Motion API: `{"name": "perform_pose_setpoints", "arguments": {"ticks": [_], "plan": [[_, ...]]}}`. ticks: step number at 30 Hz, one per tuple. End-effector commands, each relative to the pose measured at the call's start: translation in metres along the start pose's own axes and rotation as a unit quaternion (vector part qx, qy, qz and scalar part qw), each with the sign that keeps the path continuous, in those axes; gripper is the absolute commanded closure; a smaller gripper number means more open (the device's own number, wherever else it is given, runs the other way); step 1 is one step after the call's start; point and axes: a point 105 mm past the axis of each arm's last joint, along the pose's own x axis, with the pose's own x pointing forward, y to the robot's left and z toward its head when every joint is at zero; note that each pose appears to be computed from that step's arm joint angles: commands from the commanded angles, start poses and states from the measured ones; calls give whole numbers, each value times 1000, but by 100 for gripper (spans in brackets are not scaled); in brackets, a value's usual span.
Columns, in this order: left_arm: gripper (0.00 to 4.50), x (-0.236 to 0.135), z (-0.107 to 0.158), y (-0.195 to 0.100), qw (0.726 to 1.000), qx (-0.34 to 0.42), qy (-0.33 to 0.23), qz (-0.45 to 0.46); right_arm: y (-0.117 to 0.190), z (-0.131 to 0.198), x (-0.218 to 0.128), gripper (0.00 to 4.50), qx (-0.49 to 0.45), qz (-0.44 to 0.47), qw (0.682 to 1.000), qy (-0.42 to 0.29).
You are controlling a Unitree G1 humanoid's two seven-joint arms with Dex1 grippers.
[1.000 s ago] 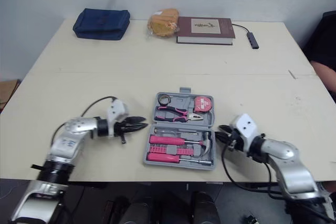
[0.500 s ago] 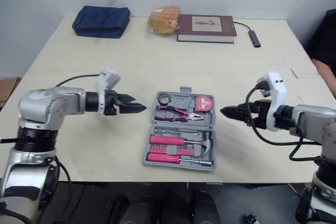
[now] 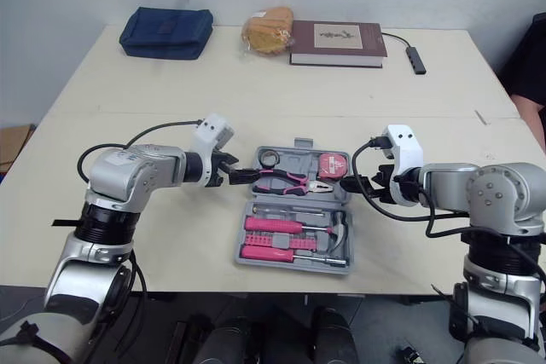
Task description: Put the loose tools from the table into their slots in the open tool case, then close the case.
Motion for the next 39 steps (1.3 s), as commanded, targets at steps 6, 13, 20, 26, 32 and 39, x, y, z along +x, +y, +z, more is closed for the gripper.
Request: {"name": "perform_pose_setpoints", "arguments": {"ticks": [6, 13, 20, 26, 32, 39], "plan": [[5, 3, 9, 5, 999, 17, -15, 38, -5, 1, 12, 0, 10, -41, 999, 14], [5, 10, 8, 3, 999, 12, -17, 39, -12, -1, 17, 0, 19, -66, 997, 21], [5, 13, 3, 1, 999, 18, -7, 36, -18, -6, 23, 0, 28, -84, 995, 35], [226, 15, 1, -9, 1000, 16, 0, 13, -12, -8, 27, 231, 39, -62, 997, 34], [449, 16, -1, -13, 1000, -15, -7, -5, -8, -4, 28, 450, 60, -51, 997, 18], [449, 14, 30, -20, 990, -27, -135, -43, 3, 19, 14, 450, 6, -51, 996, -71]]}}
